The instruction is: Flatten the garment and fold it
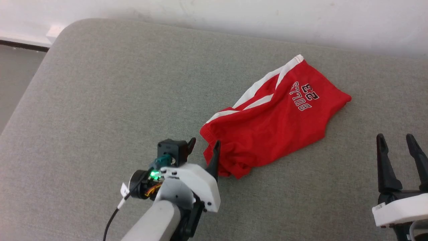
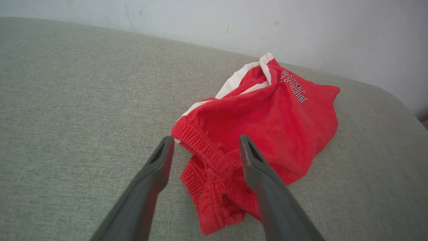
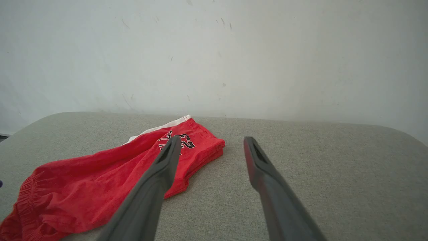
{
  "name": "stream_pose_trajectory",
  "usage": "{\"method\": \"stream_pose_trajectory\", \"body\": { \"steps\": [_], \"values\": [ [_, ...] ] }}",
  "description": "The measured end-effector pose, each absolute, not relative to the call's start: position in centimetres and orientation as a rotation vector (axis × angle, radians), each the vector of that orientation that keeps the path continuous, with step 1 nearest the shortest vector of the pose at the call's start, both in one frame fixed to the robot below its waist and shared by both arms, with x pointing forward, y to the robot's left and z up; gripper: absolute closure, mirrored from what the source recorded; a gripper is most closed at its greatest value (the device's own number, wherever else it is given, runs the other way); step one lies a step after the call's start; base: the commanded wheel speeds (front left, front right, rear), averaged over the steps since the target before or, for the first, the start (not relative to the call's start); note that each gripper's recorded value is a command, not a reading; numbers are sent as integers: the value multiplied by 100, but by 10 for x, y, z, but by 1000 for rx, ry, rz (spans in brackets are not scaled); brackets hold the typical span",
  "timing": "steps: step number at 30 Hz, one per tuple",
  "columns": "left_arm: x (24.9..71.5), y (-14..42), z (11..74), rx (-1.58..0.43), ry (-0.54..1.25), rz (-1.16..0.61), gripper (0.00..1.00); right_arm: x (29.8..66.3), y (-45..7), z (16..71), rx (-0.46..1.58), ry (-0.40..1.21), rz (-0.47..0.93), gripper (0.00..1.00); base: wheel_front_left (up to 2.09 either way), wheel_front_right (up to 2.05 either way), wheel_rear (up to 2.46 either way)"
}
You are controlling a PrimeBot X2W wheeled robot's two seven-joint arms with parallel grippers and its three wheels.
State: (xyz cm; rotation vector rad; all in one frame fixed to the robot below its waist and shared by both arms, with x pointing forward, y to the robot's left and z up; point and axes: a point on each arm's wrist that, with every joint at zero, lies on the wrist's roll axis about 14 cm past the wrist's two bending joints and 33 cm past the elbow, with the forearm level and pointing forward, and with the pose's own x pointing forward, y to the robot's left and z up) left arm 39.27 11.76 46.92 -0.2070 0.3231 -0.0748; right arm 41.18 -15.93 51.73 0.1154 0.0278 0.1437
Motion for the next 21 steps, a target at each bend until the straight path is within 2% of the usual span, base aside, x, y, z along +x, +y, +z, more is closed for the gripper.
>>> {"method": "stream_pose_trajectory", "body": {
  "steps": [10,20,21],
  "values": [
    [402,116,417,-218,578,-29,0,417,-167,501,125,67,117,0,0,0,0],
    [408,112,392,-244,709,-18,0,421,-173,492,123,89,97,0,0,0,0],
    [408,111,391,-256,719,-19,43,421,-172,491,123,92,98,0,0,0,0]
  ]
}}
